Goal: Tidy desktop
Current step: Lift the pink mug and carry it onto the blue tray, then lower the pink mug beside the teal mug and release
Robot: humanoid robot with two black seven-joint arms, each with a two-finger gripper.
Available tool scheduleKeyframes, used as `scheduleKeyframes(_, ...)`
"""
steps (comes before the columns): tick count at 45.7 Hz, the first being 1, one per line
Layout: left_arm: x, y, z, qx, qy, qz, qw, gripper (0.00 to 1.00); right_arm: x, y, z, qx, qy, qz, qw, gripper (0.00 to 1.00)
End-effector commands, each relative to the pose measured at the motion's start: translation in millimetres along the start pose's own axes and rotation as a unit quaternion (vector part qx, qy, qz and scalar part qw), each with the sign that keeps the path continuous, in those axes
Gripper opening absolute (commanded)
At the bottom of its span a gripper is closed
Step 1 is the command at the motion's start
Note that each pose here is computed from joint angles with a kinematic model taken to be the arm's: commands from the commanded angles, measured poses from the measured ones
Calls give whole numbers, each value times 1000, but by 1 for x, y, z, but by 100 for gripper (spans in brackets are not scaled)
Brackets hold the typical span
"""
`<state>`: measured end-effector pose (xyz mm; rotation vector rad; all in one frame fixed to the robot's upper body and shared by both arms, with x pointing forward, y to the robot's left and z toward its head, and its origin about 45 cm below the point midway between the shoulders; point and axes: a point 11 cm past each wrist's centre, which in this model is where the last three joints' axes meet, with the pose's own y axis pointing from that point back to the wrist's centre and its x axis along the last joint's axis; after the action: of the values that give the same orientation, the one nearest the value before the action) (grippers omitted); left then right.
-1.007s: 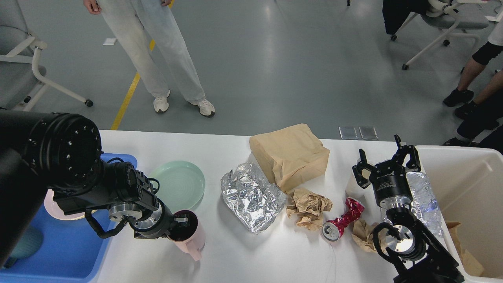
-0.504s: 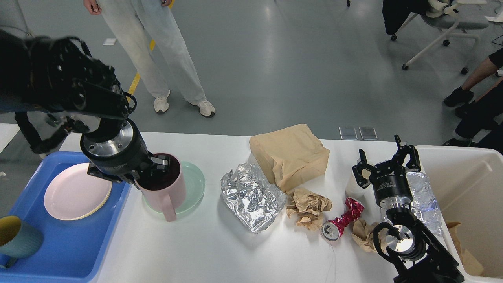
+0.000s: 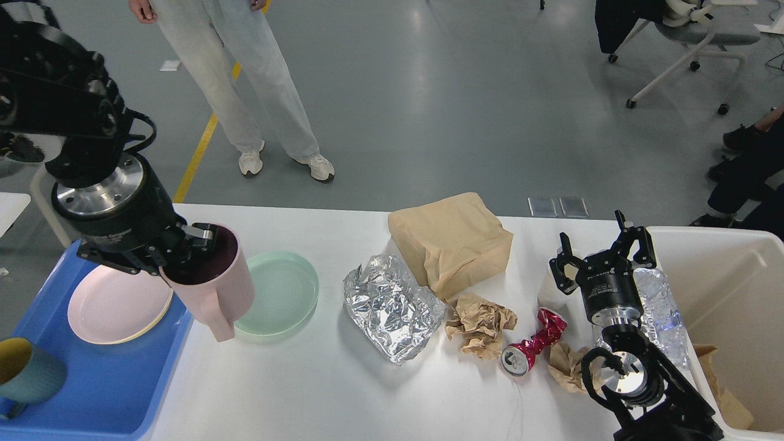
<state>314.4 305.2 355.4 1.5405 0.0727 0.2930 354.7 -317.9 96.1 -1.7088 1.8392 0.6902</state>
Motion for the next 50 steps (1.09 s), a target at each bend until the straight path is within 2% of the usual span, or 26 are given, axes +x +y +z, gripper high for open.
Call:
scheduleKeyframes(1,5,-43,-64,9,12,-8,1000,0,0,0,0,0,0,0,1000,100)
scheduleKeyframes(13,1,-106,-156,36,74,-24,996,0,0,0,0,0,0,0,1000,100)
scheduleKeyframes(20,-8,-150,-176,46,71,-39,996,0,0,0,0,0,0,0,1000,100)
scheduleKeyframes(28,-16,-178,-187,48,72,-44,995,0,0,0,0,0,0,0,1000,100)
scheduleKeyframes(50,-19,-194,-211,61,84,-25,994,0,0,0,0,0,0,0,1000,100)
